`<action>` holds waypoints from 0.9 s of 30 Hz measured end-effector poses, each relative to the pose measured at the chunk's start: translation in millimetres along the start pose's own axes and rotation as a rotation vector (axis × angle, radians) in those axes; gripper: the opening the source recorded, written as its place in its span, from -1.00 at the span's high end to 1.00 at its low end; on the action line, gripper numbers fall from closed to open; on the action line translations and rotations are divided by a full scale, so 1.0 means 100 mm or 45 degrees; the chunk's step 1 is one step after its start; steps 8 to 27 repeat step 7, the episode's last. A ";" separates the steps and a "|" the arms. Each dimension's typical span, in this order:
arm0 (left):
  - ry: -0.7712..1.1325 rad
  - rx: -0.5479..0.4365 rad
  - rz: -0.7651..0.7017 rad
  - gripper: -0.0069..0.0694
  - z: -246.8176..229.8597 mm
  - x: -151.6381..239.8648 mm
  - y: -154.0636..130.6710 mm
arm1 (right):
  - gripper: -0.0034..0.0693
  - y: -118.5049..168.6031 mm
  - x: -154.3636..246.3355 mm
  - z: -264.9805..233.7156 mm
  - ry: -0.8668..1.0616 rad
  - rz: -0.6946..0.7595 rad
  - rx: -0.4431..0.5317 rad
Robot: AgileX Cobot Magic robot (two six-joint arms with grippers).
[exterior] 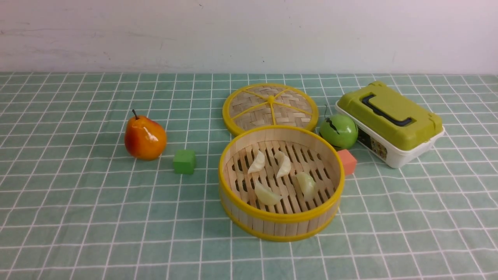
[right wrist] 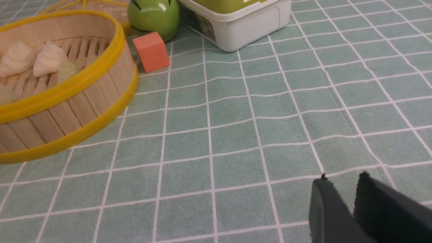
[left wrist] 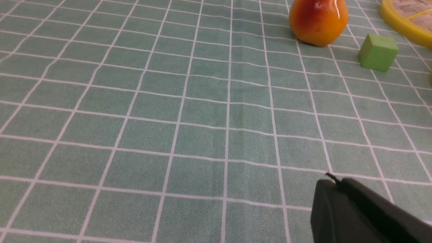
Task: Put the dumplings into the steamer on the table with the blue tablecloth.
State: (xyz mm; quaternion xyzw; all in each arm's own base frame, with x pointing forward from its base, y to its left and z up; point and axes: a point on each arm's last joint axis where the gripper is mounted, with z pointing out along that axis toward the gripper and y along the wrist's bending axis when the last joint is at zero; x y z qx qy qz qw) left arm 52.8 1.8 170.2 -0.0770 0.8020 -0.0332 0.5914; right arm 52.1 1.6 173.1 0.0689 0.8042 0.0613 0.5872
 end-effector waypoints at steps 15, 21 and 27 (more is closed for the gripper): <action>0.000 0.000 0.000 0.81 0.00 0.00 0.00 | 0.51 0.00 0.00 0.00 0.000 0.000 0.000; 0.000 0.000 0.000 0.81 0.00 0.00 0.00 | 0.51 0.00 0.00 0.00 0.000 0.000 0.000; 0.000 0.000 0.000 0.81 0.00 0.00 0.00 | 0.51 0.00 0.00 0.00 0.000 0.000 0.000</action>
